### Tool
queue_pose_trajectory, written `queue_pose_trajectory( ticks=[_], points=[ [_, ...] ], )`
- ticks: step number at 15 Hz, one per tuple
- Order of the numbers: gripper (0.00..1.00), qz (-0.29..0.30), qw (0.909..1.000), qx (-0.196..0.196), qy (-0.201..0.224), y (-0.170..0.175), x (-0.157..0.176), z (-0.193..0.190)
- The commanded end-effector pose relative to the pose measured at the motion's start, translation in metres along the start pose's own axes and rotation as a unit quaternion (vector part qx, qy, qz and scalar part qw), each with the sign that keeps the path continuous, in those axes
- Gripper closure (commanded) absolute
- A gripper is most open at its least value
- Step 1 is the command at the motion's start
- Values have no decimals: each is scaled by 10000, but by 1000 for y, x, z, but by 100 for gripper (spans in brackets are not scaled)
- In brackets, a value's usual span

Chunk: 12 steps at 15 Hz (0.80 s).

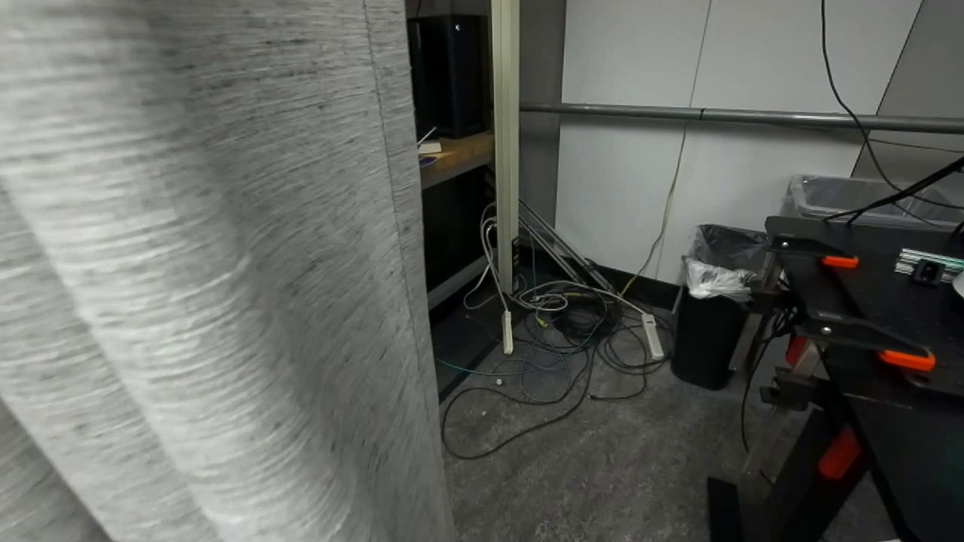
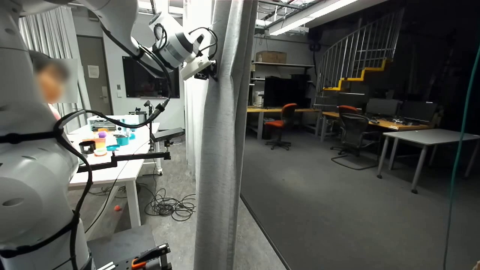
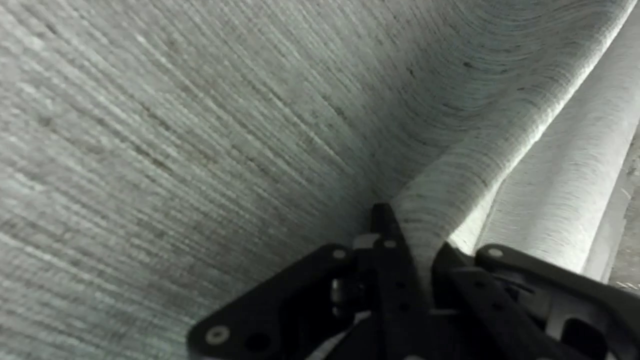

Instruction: Open the curtain from right to left

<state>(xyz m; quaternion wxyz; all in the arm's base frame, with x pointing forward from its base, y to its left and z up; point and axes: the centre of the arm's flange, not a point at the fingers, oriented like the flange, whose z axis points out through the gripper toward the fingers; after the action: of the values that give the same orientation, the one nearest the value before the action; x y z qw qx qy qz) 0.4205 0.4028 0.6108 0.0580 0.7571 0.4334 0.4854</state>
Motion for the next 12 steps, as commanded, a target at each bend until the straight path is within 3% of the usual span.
queue_pose_trajectory(
  ticks=[1, 6, 12],
  points=[
    [100, -441, 9968, 652, -134, -63, -36, 25],
    [100, -810, 9947, 626, -29, -71, -36, 26],
    [100, -1072, 9931, 148, -446, -71, -47, 21]
  ],
)
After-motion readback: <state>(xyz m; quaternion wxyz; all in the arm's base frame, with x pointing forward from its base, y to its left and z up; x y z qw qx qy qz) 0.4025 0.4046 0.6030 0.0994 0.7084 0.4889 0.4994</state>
